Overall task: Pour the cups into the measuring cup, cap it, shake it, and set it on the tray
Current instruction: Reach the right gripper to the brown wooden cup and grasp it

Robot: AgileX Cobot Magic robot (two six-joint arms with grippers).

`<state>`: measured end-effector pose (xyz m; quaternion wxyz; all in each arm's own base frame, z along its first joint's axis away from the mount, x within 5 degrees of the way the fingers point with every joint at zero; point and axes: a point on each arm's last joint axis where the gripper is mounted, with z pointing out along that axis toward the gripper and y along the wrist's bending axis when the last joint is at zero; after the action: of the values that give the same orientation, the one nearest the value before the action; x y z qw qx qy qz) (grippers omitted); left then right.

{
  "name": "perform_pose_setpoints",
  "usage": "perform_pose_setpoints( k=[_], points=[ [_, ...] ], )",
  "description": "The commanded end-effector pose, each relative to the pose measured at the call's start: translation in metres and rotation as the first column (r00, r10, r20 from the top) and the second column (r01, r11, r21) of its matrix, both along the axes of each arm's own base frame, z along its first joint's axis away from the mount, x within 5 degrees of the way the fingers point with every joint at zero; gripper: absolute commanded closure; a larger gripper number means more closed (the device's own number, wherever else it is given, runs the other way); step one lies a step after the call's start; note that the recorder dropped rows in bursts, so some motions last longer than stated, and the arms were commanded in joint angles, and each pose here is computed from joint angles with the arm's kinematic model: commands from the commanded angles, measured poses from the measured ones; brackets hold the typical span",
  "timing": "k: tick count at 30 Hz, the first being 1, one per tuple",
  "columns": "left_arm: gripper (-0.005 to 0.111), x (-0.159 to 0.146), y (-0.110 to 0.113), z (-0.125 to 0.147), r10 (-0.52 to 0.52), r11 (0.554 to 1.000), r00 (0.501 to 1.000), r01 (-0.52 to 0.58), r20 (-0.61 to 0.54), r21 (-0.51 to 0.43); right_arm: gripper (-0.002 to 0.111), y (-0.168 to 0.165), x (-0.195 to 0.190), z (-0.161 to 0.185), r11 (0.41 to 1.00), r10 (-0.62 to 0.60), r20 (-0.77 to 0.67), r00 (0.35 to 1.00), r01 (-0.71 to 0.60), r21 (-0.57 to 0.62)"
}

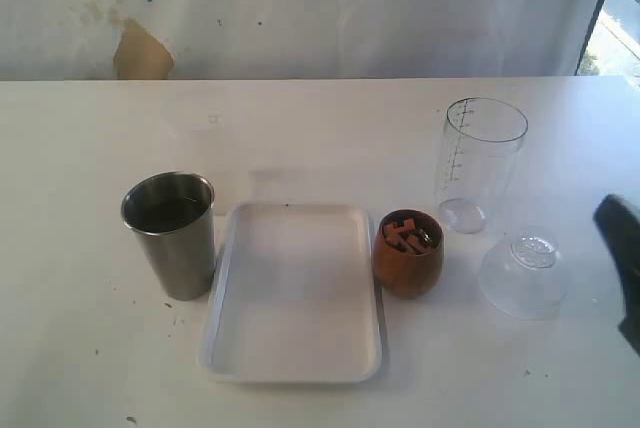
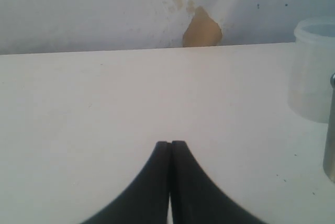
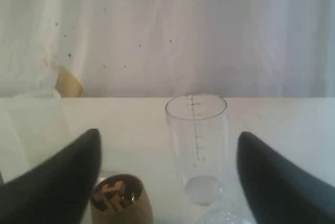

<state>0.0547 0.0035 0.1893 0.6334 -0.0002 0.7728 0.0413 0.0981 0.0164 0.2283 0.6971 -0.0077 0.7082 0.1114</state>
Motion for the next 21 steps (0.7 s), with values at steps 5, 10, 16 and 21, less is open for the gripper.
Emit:
perform_pose_setpoints(
  k=[5, 10, 16, 21],
  points=[
    [0.107, 0.000, 0.000, -0.002, 0.005, 1.000, 1.000, -0.005, 0.000, -0.023, 0.012, 0.015, 0.024, -0.014, 0.985, 0.114, -0.109, 0.988, -0.126, -0.117],
    [0.107, 0.000, 0.000, -0.002, 0.005, 1.000, 1.000, -0.005, 0.000, -0.023, 0.012, 0.033, 0.039, -0.023, 0.931, 0.294, -0.080, 0.953, -0.304, -0.202],
    [0.107, 0.000, 0.000, -0.002, 0.005, 1.000, 1.000, -0.005, 0.000, -0.023, 0.012, 0.040, 0.060, -0.046, 0.919, 0.330, -0.149, 0.932, -0.354, -0.177],
    [0.107, 0.000, 0.000, -0.002, 0.005, 1.000, 1.000, -0.005, 0.000, -0.023, 0.012, 0.047, 0.074, -0.064, 0.899, 0.378, -0.128, 0.917, -0.396, -0.187]
  ],
)
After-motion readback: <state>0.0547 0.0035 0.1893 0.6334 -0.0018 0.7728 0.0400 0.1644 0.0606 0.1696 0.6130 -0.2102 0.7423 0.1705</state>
